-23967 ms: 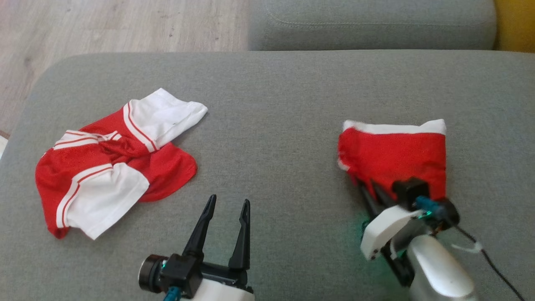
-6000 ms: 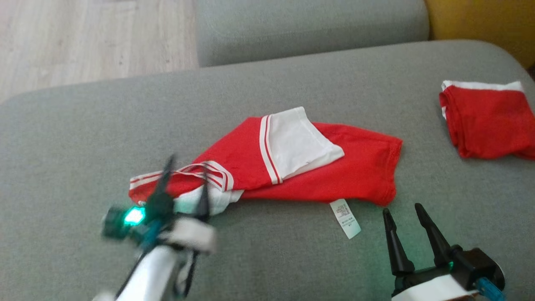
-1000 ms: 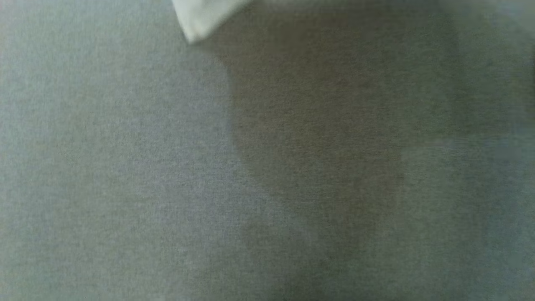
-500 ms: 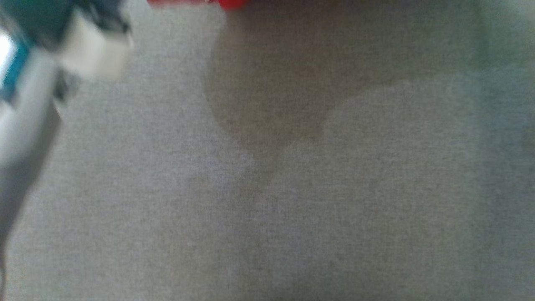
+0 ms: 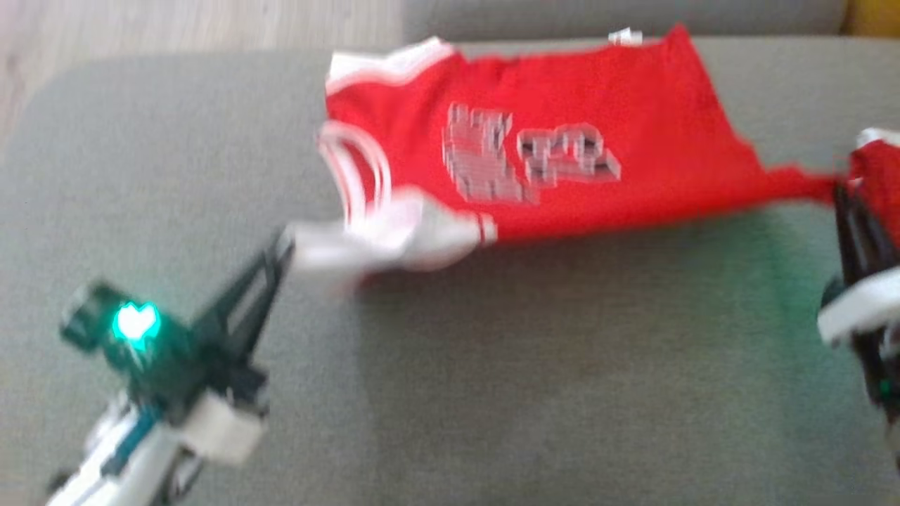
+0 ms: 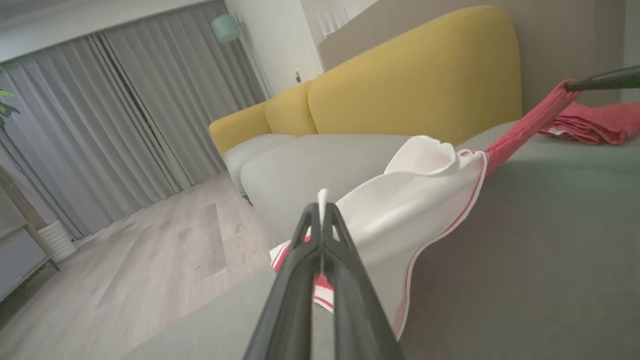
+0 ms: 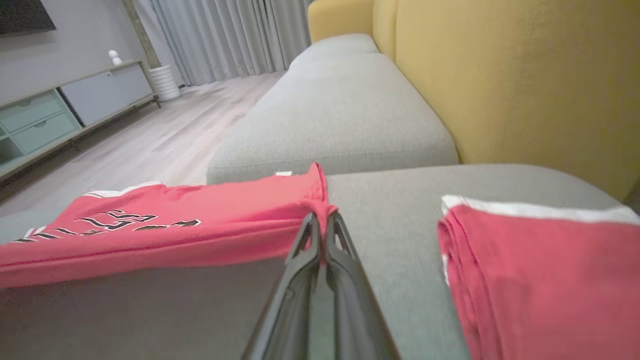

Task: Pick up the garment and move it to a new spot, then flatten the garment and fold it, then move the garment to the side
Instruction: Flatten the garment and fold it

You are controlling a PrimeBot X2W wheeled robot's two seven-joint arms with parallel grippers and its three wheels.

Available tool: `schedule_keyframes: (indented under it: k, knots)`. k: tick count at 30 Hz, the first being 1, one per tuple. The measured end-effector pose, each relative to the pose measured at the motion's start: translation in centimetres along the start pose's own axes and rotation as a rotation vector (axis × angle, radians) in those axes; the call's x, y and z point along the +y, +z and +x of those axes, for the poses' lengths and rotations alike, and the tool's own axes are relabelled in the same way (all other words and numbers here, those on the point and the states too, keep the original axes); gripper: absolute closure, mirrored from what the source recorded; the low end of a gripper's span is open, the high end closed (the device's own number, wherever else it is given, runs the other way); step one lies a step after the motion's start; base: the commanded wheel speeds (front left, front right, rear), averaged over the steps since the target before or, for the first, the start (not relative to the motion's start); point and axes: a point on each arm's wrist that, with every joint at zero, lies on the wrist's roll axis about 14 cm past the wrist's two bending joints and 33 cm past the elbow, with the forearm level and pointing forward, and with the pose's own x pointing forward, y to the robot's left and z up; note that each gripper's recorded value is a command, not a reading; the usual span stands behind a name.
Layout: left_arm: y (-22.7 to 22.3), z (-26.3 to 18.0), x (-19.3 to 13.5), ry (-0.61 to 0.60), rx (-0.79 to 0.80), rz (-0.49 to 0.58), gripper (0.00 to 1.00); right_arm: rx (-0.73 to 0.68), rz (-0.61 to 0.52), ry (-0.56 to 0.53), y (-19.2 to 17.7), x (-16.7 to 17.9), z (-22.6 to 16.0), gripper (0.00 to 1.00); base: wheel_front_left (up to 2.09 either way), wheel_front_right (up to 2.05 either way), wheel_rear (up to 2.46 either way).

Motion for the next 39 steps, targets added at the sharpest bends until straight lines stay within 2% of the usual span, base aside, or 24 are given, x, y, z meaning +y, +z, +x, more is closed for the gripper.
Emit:
schedule_keyframes:
  k: [7, 12, 16, 24, 28, 39]
  knots:
    - [-1.9, -4.8, -4.7, -0.089, 0.083, -0.020, 1.00, 0.038, 0.053, -0.024, -1.5, -0.1, -6.2, 1.00, 0.00, 0.00, 0.00]
    - [-3.0, -7.3, -6.8, -0.126, 0.135, -0.052, 1.00, 0.091, 0.082, -0.049, -3.5, 0.1, -10.0, 1.00, 0.00, 0.00, 0.00]
    - [-3.3, -7.5, -7.3, -0.136, 0.144, -0.071, 1.00, 0.121, 0.102, -0.075, -4.5, 0.1, -11.3, 1.00, 0.00, 0.00, 0.00]
    - [-2.3, -4.0, -5.9, -0.144, 0.086, -0.052, 1.00, 0.140, 0.080, -0.106, -4.8, -0.6, -9.7, 1.00, 0.00, 0.00, 0.00]
    - [-2.5, -1.3, -4.4, -0.142, 0.075, 0.002, 1.00, 0.152, 0.082, -0.099, -5.1, -0.3, -7.7, 1.00, 0.00, 0.00, 0.00]
    - [-2.9, 4.8, -2.0, -0.142, 0.051, 0.055, 1.00, 0.190, 0.061, -0.077, -5.9, 0.0, -1.6, 1.00, 0.00, 0.00, 0.00]
